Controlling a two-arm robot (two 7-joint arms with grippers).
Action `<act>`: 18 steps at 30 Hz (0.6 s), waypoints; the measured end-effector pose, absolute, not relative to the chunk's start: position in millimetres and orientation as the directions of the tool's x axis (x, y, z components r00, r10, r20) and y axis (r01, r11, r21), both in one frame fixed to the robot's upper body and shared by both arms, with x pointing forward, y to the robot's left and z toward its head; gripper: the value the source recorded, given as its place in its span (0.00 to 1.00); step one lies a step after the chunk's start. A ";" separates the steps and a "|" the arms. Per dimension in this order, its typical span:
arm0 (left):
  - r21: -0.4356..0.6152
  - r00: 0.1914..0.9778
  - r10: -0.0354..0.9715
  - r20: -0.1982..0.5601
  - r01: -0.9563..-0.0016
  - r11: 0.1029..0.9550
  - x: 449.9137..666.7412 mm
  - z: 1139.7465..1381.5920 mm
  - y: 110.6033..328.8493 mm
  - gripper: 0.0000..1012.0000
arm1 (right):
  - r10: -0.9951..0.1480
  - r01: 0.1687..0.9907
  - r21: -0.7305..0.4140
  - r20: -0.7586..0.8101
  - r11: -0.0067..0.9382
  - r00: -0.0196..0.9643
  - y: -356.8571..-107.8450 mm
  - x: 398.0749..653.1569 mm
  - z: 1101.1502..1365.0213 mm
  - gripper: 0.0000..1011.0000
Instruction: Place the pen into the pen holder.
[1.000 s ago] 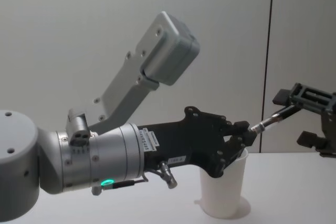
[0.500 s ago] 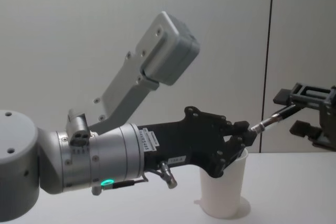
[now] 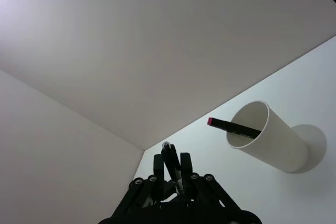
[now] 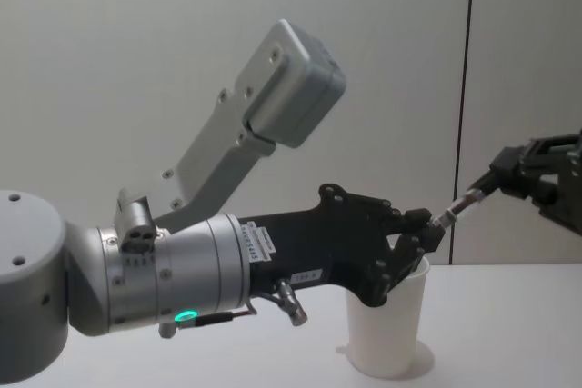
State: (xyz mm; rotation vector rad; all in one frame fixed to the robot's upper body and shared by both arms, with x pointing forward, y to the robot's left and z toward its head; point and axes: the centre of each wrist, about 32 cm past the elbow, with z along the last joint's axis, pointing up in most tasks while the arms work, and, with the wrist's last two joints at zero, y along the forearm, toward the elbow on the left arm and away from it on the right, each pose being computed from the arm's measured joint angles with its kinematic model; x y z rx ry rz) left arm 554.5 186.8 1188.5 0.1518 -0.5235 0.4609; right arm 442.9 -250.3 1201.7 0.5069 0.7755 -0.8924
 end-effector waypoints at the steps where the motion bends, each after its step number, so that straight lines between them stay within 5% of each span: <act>1: 0.024 0.767 0.385 0.514 -0.461 0.887 554.5 1188.5 186.8 0.14 | -0.494 0.838 0.081 -0.775 0.540 0.393 -250.2 442.7 1201.8 0.22; 9: 0.020 0.766 0.385 0.514 -0.460 0.888 554.5 1188.8 186.6 0.14 | -0.494 0.843 0.094 -0.773 0.530 0.397 -249.5 441.9 1202.4 0.13; 18: 0.024 0.767 0.384 0.514 -0.461 0.887 554.5 1188.5 186.7 0.40 | -0.500 0.849 0.111 -0.766 0.517 0.405 -249.9 441.4 1204.4 0.13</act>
